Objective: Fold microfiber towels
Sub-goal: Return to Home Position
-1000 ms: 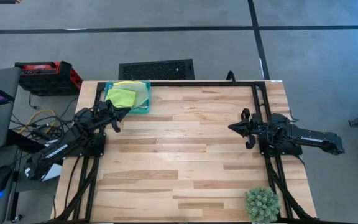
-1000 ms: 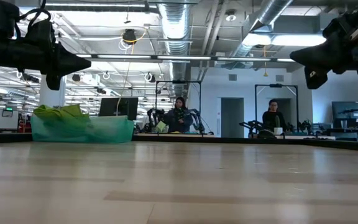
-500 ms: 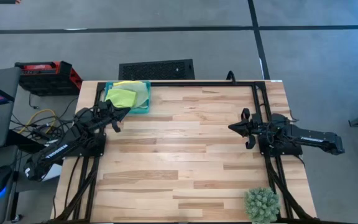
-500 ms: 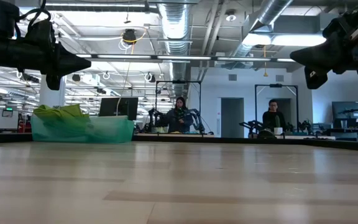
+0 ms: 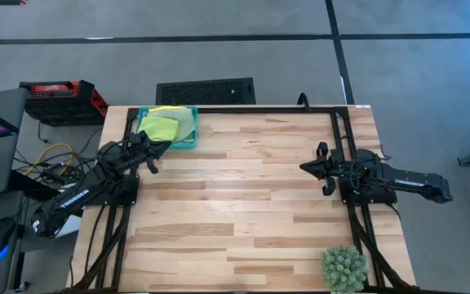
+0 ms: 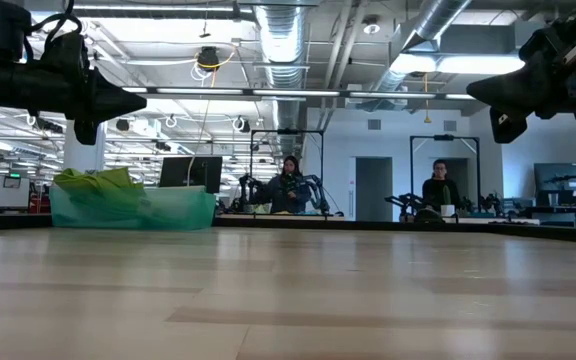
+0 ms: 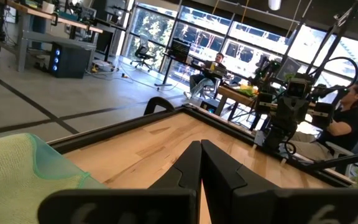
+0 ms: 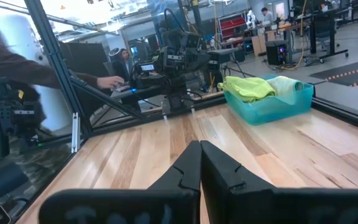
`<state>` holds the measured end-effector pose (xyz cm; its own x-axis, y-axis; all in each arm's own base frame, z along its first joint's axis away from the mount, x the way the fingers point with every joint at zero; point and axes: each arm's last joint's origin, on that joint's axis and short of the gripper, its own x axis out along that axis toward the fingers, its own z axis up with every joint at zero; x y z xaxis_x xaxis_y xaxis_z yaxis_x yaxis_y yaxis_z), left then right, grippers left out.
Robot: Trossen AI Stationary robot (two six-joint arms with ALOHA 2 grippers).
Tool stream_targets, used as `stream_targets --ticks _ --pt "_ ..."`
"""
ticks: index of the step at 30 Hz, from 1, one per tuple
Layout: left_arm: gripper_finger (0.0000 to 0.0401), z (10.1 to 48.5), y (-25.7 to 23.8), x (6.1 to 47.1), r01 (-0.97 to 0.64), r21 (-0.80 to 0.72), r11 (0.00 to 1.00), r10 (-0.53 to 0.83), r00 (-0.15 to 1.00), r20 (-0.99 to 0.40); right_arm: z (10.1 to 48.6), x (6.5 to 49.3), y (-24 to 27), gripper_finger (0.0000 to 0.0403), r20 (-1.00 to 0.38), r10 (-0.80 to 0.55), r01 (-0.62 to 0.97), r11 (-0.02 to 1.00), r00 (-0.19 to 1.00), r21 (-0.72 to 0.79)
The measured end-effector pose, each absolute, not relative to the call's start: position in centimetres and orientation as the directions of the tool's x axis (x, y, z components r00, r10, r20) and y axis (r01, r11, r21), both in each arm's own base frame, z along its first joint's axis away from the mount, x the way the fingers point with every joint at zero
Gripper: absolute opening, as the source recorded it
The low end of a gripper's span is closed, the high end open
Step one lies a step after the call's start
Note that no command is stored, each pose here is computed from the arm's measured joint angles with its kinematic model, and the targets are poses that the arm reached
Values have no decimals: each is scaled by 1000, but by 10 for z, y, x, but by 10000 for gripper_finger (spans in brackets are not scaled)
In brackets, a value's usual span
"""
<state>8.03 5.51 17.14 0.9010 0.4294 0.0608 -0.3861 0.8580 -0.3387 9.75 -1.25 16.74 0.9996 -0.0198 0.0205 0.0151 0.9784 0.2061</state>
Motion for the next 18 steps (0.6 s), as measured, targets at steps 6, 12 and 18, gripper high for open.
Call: stream_targets --ticks 6,12,18 --pt "0 171 55 80 -386 -339 858 429 901 61 167 97 -12 31 21 -20 15 978 1000 206" --pt "0 171 55 80 -386 -339 858 429 901 61 167 97 -12 31 21 -20 15 978 1000 206" --pt "0 171 55 80 -386 -339 858 429 901 61 167 97 -12 29 21 -20 15 978 1000 206"
